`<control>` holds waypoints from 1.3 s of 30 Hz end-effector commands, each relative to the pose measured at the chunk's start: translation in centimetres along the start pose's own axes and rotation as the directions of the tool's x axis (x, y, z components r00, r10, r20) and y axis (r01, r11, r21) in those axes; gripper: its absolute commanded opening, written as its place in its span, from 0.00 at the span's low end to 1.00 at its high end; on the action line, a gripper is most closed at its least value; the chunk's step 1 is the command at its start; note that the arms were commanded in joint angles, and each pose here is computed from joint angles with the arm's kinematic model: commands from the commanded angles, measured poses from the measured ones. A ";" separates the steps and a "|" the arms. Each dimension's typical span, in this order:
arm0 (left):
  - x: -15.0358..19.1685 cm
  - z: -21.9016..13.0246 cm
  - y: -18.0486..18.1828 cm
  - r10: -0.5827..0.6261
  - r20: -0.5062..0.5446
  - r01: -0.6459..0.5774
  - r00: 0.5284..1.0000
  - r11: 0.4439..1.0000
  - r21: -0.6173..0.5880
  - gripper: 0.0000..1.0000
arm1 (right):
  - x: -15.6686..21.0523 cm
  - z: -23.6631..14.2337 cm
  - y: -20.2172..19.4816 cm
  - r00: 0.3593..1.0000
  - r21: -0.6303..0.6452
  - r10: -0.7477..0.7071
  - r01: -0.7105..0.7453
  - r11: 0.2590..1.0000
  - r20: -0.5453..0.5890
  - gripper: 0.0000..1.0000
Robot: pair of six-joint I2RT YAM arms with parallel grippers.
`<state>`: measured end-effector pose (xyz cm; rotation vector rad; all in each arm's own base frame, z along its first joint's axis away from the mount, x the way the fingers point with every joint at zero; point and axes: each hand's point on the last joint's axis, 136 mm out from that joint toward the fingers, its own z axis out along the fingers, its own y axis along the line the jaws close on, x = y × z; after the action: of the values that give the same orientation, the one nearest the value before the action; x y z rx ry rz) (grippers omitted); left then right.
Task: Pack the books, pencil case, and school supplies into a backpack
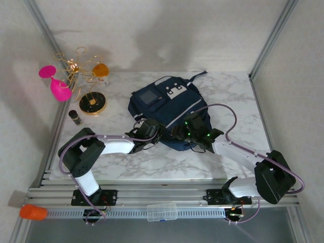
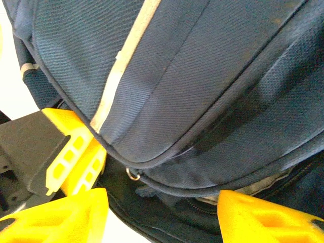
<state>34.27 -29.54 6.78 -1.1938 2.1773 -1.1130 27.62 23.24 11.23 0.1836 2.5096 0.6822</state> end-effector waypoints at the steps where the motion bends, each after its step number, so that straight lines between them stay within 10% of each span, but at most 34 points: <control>1: 0.3 1.0 -1.5 -0.008 0.018 0.008 1.000 1.000 0.027 0.12 | -0.7 -0.7 -0.4 0.999 0.023 -0.017 0.016 1.000 0.036 0.59; 4: 0.6 0.8 -2.5 -0.019 0.010 0.018 1.000 0.999 0.049 0.00 | -1.1 -1.5 -0.9 0.998 0.058 -0.039 0.037 0.998 0.046 0.62; 39: -1.8 -5.4 -9.0 -0.010 0.126 -0.014 0.992 0.983 0.185 0.00 | -1.9 0.5 -1.0 0.978 0.403 -0.081 -0.004 0.915 0.193 0.28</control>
<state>34.94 -29.40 13.17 -1.1567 2.0569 -1.1566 28.80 24.99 10.60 0.3124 2.4708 0.2680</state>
